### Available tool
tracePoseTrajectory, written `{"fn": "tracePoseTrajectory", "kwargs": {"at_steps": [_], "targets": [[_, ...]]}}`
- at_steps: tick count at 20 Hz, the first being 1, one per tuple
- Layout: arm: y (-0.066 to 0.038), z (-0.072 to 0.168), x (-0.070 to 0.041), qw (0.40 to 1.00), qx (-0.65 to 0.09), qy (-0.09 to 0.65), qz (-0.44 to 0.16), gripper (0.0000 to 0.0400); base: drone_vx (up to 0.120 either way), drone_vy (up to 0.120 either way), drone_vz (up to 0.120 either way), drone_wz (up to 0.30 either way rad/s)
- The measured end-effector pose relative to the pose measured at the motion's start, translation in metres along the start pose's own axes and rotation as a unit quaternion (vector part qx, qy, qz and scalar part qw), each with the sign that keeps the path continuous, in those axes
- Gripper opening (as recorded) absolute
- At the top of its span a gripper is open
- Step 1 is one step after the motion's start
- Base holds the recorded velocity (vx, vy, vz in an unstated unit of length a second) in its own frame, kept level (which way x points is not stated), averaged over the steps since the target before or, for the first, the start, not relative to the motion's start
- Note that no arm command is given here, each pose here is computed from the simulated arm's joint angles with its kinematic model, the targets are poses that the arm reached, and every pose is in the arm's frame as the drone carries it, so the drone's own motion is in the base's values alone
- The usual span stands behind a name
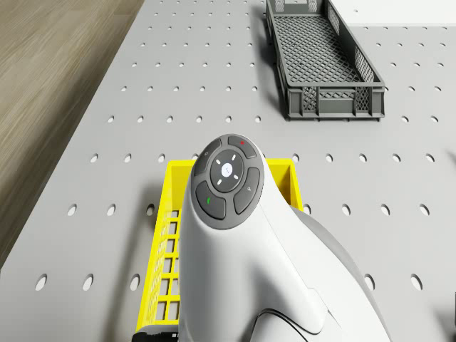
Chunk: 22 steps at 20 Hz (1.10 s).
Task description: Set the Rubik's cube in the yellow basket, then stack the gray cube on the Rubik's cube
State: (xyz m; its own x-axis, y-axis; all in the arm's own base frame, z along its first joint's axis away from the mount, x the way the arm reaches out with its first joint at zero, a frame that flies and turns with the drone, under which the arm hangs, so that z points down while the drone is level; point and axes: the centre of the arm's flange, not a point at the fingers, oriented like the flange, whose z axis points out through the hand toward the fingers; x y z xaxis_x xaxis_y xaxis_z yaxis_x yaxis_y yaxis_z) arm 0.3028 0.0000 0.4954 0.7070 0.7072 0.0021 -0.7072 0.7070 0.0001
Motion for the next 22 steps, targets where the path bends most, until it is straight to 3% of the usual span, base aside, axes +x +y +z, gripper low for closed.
{"fn": "tracePoseTrajectory", "kwargs": {"at_steps": [15,18,22], "targets": [[0.0,0.042,0.0,1.0,0.0,0.0,0.0,0.0325,0.0,0.0,0.0,0.0],[0.0,0.045,0.0,1.0,0.0,0.0,0.0,0.0365,0.0,0.0,0.0,0.0],[0.0,0.048,0.0,1.0,0.0,0.0,0.0,0.0387,0.0,0.0,0.0,0.0]]}}
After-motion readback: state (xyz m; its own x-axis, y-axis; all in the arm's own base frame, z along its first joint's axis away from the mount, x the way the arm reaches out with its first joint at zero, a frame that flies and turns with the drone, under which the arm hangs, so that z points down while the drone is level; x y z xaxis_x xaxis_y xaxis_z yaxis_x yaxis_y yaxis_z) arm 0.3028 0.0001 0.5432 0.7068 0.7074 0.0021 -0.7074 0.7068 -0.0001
